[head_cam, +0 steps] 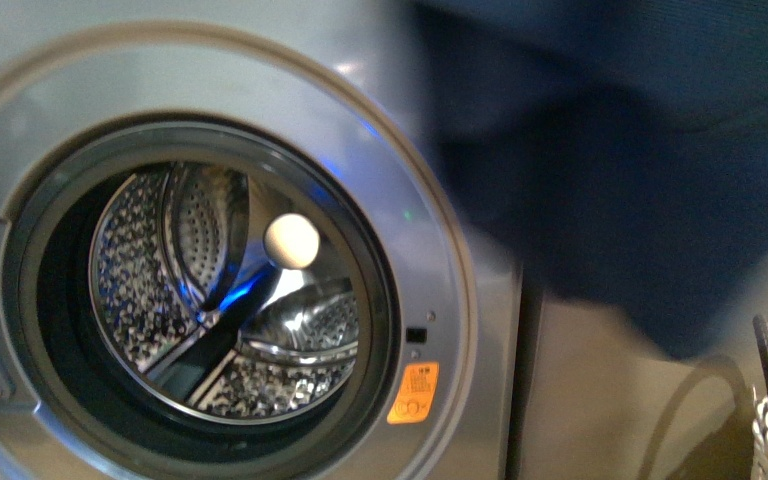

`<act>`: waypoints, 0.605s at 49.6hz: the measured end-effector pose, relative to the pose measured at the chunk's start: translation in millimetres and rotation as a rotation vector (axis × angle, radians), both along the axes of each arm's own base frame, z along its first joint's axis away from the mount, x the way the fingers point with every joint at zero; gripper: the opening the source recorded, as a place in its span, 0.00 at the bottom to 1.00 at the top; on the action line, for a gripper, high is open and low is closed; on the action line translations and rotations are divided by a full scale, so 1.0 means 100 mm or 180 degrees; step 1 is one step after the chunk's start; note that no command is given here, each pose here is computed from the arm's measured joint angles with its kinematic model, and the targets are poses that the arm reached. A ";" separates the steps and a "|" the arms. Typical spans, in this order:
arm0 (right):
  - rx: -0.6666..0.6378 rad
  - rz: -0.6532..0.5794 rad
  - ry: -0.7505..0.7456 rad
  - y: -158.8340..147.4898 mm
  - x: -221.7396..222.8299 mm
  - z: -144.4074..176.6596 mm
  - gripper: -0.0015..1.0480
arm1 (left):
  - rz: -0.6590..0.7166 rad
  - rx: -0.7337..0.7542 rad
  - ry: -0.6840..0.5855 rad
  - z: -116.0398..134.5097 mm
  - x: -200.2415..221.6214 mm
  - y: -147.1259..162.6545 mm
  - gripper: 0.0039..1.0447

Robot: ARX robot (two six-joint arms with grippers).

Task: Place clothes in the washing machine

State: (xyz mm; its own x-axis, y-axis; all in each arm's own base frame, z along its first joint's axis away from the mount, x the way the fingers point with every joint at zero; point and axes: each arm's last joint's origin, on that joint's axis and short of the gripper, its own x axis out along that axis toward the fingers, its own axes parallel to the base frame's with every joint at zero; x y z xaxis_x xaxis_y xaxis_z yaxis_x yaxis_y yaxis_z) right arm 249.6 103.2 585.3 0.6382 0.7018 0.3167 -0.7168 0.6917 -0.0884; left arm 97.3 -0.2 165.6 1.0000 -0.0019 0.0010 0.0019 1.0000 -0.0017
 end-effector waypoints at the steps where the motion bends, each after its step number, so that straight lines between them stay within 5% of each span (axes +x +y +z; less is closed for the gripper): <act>1: 0.0017 0.0067 0.0020 0.06 0.02 -0.02 0.08 | 0.0000 0.0000 0.0000 0.00 0.00 0.00 0.94; 30: 0.0102 0.0232 0.0136 0.18 0.05 -0.06 0.08 | 0.0000 0.0000 0.0000 0.00 0.00 0.00 0.94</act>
State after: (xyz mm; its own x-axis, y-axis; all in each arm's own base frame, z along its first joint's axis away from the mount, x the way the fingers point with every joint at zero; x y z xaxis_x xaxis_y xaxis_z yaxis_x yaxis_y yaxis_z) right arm 255.1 121.3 578.9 0.5992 0.7368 0.3132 -0.7680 0.6395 -0.0352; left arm 97.3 -0.2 165.6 1.0000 -0.0019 0.0010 0.0019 1.0000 -0.0017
